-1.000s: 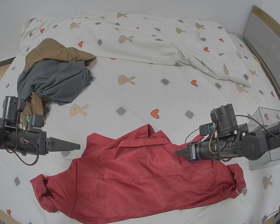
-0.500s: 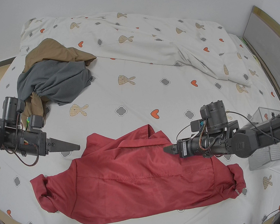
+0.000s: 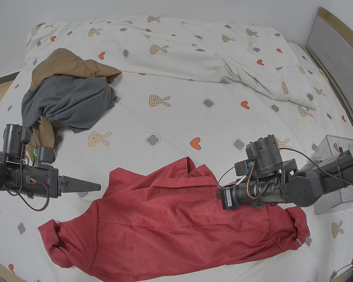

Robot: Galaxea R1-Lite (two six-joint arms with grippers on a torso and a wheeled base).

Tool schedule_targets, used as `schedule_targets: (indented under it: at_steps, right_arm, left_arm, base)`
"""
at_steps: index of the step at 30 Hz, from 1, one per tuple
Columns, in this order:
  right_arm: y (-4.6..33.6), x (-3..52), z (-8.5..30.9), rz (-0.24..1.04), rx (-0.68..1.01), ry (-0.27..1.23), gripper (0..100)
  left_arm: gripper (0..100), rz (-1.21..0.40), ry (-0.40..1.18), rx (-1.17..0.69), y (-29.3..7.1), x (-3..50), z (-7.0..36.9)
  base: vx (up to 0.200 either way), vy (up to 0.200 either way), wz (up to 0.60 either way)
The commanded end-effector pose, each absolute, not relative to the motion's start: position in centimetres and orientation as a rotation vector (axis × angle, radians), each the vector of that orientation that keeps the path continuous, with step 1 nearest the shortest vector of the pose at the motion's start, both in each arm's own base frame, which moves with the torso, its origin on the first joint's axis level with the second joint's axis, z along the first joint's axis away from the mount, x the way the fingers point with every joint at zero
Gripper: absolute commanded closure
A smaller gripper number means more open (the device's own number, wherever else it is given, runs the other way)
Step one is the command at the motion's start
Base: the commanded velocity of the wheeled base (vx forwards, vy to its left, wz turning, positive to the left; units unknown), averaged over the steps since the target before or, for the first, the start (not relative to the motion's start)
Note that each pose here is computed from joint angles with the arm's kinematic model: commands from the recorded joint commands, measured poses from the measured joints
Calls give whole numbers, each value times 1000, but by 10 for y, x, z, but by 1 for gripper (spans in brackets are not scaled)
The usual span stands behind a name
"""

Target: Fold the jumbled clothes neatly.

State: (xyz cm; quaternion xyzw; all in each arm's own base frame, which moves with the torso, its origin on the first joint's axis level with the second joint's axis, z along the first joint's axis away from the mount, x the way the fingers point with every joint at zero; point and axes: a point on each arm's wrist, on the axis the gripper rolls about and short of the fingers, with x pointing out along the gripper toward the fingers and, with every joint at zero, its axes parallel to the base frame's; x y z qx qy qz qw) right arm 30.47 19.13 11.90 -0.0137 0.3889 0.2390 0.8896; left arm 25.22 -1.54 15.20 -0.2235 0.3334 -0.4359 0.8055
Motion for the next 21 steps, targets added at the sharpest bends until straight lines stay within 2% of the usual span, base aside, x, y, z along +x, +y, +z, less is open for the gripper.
schedule_targets:
  at_steps: [1, 4, 8, 14, 21]
  right_arm:
    - [167, 258, 150, 520, -13, 760, 100]
    - [157, 225, 161, 559, -15, 739, 100]
    - [155, 202, 157, 597, -40, 759, 100]
    - [159, 187, 152, 636, -59, 779, 100]
    - [158, 178, 153, 655, -66, 778, 100]
  left_arm:
    - [0, -933, 727, -484, -16, 254, 148]
    - [0, -959, 752, -482, -24, 261, 143]
    - [0, -999, 794, -455, -45, 279, 135]
    - [0, -988, 847, -326, -82, 298, 116]
    - [0, -991, 859, -273, -101, 306, 111]
  base:
    - [0, 0, 0]
    - [0, 0, 0]
    - [0, 0, 0]
    - [0, 0, 0]
    - [0, 0, 0]
